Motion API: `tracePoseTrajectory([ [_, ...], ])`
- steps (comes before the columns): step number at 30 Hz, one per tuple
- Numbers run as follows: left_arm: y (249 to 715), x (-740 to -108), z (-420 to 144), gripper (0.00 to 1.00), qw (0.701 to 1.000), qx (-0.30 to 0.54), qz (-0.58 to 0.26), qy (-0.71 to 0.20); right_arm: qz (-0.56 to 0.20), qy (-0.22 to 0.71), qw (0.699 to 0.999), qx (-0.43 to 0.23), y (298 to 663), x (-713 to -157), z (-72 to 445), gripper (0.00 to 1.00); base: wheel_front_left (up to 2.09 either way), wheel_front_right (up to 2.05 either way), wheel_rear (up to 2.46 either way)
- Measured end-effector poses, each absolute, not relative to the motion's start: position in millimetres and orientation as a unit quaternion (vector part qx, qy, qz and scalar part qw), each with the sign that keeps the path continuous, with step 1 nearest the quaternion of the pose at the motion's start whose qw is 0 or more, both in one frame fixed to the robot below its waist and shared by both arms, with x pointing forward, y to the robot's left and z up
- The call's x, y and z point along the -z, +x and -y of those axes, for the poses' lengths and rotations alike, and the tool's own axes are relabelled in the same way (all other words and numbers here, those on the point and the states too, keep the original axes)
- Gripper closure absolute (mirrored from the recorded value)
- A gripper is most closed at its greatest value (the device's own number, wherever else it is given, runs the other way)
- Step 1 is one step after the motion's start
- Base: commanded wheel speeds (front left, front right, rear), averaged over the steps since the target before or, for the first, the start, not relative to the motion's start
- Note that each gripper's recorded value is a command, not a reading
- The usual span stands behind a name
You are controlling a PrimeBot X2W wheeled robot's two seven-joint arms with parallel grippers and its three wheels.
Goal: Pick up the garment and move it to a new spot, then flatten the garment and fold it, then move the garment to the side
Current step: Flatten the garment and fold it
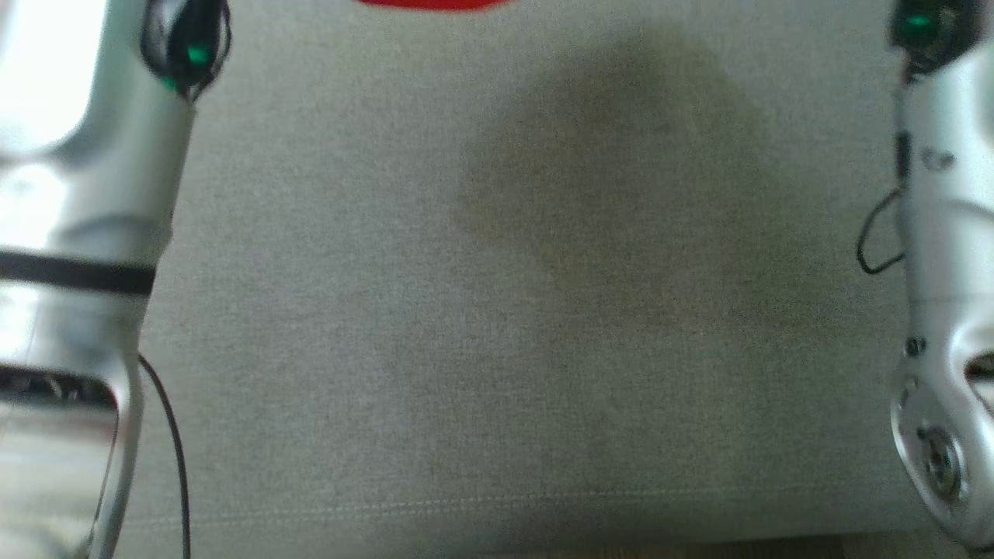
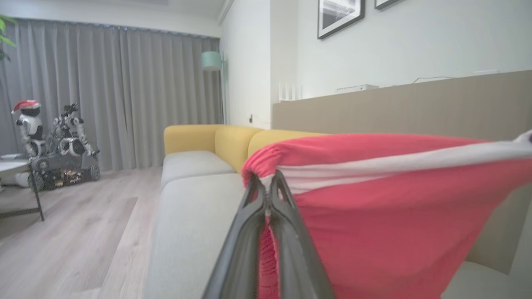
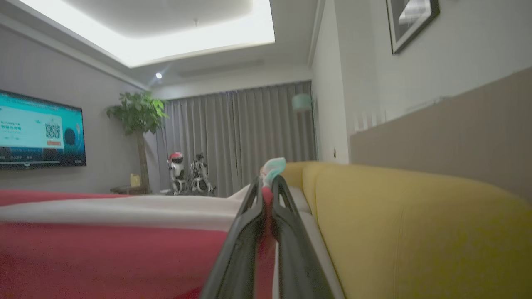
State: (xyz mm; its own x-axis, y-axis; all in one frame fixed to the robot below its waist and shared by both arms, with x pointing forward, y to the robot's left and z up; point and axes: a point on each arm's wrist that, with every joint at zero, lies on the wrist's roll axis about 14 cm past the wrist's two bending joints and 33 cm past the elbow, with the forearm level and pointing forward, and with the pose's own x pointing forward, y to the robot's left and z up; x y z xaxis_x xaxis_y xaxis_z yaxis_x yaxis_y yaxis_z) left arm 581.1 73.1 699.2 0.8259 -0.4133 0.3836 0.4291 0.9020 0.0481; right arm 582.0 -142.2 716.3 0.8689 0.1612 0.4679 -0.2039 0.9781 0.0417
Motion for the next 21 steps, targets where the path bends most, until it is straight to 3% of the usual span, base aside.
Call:
tracePoseTrajectory([
  [6,613.1,-603.5,-74.5,1.00,0.979,0.190,0.063,-0.030,0.058,0.029,0.992,-0.105,613.9,-597.9,126.3,1.00,0.00,0.00,0.00],
  [14,570.5,-441.0,-79.0,1.00,0.974,0.158,-0.150,-0.056,-0.107,0.050,0.985,-0.127,599.1,-485.9,106.9,1.00,0.00,0.00,0.00],
  [17,560.0,-430.3,-79.7,1.00,0.972,0.151,-0.160,-0.083,-0.130,0.060,0.981,-0.131,588.0,-462.0,101.1,1.00,0.00,0.00,0.00],
  [21,552.6,-458.2,-64.8,1.00,0.971,0.174,-0.113,-0.120,-0.138,0.070,0.978,-0.140,570.8,-445.6,90.5,1.00,0.00,0.00,0.00],
])
